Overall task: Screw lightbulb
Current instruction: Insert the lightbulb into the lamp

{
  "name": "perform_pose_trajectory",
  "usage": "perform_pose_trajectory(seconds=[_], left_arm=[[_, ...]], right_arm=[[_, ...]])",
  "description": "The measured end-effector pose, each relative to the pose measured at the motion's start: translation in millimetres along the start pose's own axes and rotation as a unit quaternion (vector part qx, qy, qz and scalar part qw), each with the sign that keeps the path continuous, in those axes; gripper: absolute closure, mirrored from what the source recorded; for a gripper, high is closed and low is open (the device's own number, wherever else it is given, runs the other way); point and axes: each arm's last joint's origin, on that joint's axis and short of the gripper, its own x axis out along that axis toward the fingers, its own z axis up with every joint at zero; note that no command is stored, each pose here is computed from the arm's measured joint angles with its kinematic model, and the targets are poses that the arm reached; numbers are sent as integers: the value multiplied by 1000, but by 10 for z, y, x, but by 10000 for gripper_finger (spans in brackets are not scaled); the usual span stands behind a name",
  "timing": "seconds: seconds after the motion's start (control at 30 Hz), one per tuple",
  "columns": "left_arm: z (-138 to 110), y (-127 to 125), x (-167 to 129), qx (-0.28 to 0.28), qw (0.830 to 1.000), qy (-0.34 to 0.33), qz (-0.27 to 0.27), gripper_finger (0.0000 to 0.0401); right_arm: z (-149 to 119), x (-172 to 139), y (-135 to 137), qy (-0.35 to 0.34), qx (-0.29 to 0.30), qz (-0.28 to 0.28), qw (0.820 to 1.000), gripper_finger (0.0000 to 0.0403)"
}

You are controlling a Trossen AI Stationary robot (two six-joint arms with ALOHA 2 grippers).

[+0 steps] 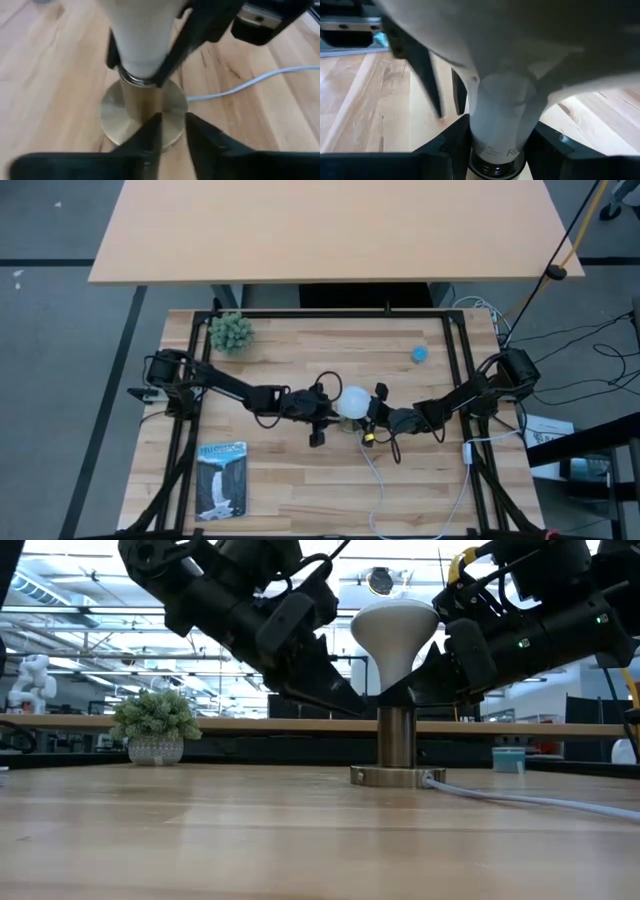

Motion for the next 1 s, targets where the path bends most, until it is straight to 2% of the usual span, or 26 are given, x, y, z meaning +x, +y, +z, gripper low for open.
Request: perform_pose_trajectory(seconds=[0.1,0.17,0.47,0.63,0.77,1.0], left_arm=[[11,70,-2,16,1000,-1,8,379],[10,141,-1,23,1000,2,21,394],[96,458,-15,1,997,-34,69,398],[190,484,-28,1,996,-81,36,398],[193,436,-25,4,997,-82,10,399],[205,330,-22,11,996,-90,-4,399]], right_arm=[[0,0,1,0,0,3,1000,252],[0,0,6,2,0,10,1000,252],[-1,0,7,2,0,12,1000,249],[-1,0,7,2,0,12,1000,249],[-1,0,7,2,0,12,1000,248],[0,-1,9,2,9,12,1000,248]])
